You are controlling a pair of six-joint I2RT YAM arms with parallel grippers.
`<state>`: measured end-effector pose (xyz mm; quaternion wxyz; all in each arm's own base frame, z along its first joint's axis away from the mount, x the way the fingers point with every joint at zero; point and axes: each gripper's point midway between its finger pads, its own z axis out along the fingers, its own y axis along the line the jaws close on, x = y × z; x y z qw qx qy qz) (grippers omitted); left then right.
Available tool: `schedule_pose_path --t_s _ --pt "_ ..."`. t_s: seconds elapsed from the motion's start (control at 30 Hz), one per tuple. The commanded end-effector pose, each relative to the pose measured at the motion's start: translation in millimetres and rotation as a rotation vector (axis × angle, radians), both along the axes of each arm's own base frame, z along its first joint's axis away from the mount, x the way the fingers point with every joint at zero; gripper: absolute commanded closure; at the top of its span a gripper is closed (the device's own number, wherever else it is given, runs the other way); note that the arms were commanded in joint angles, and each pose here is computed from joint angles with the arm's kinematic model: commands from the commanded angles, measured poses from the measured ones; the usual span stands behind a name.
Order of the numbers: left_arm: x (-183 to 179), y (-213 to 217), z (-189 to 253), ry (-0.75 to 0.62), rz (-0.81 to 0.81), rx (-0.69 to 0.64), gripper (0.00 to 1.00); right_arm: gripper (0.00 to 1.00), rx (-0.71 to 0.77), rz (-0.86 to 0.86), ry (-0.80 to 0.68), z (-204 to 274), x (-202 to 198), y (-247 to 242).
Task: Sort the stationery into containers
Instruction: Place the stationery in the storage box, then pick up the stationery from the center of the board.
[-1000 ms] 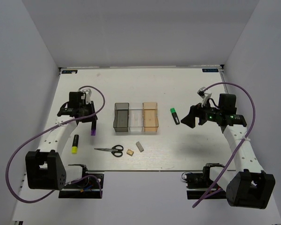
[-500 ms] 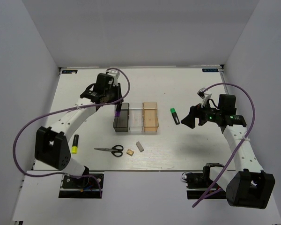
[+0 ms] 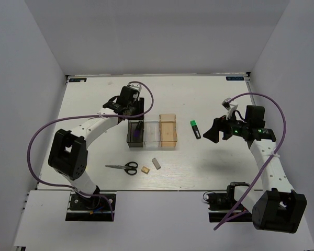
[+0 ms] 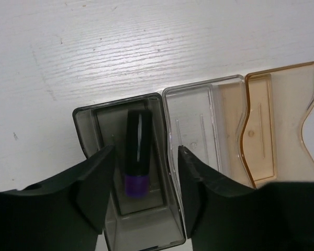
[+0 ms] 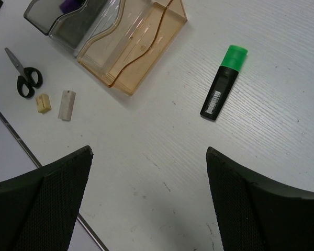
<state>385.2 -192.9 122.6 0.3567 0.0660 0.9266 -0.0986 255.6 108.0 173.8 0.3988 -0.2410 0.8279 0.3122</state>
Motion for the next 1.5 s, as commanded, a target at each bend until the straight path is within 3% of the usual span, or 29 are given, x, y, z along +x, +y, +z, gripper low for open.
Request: schedule_pose_path --t_s 0.0,0.13,0.17,0.2,0.27,0.3,0.37,0.4,0.43,0.47,0.5,0.53,0.57,0.63,0.7,0.73,0.97,1.17,1.47 --pt "4 0 16 -0.053 0.014 -0.011 0.36 0.10 0.001 -0.002 -0.034 4 5 -2" --pt "0 0 27 -0.068 0.007 -0.019 0.36 0.10 0.000 -0.008 -0.038 5 5 -3" --pt "-2 1 38 -0.093 0.010 -0.030 0.41 0.10 0.001 -0.008 -0.038 5 5 -3" --pt "-3 7 40 -0.103 0.025 -0.014 0.61 0.10 0.001 -0.011 -0.040 6 5 -4" --pt "-13 21 58 -0.142 0.060 -0.008 0.83 0.10 0.003 -0.012 -0.042 8 5 -4" --pt "-19 42 44 -0.129 0.118 0.055 0.98 0.10 0.006 -0.009 -0.036 7 4 -4" --pt "-36 76 42 -0.097 0.206 0.090 1.00 0.17 0.012 -0.003 -0.048 11 3 -4" --pt "-40 99 43 -0.092 0.292 0.073 1.00 0.45 0.016 0.002 -0.045 11 2 -3" --pt "-68 119 17 -0.004 0.327 0.118 1.00 0.58 0.016 0.004 -0.050 13 1 -3" --pt "-73 151 14 0.015 0.439 0.106 1.00 0.82 0.029 0.017 -0.057 16 -1 -1" --pt "-86 161 0 0.061 0.461 0.117 0.97 0.90 0.033 0.023 -0.059 17 -1 1" --pt "-104 180 -14 0.123 0.513 0.130 0.86 0.92 0.038 0.028 -0.058 17 -2 1" --pt "-112 189 -21 0.145 0.519 0.152 0.72 0.90 0.043 0.031 -0.063 19 -2 2" --pt "-135 215 -34 0.247 0.609 0.183 0.60 0.53 0.050 0.041 -0.062 20 -3 4" --pt "-147 234 -39 0.302 0.688 0.187 0.45 0.30 0.051 0.058 -0.058 24 -7 5" --pt "-155 238 -43 0.325 0.710 0.200 0.45 0.27 0.052 0.061 -0.047 24 -9 6" --pt "-169 262 -49 0.343 0.810 0.213 0.31 0.26 0.049 0.073 -0.069 32 -13 6" --pt "-182 259 -78 0.434 0.653 0.263 0.23 0.26 0.072 0.092 -0.069 36 -16 10" --pt "-171 258 -102 0.439 0.535 0.305 0.27 0.24 0.063 0.087 -0.064 33 -15 8"
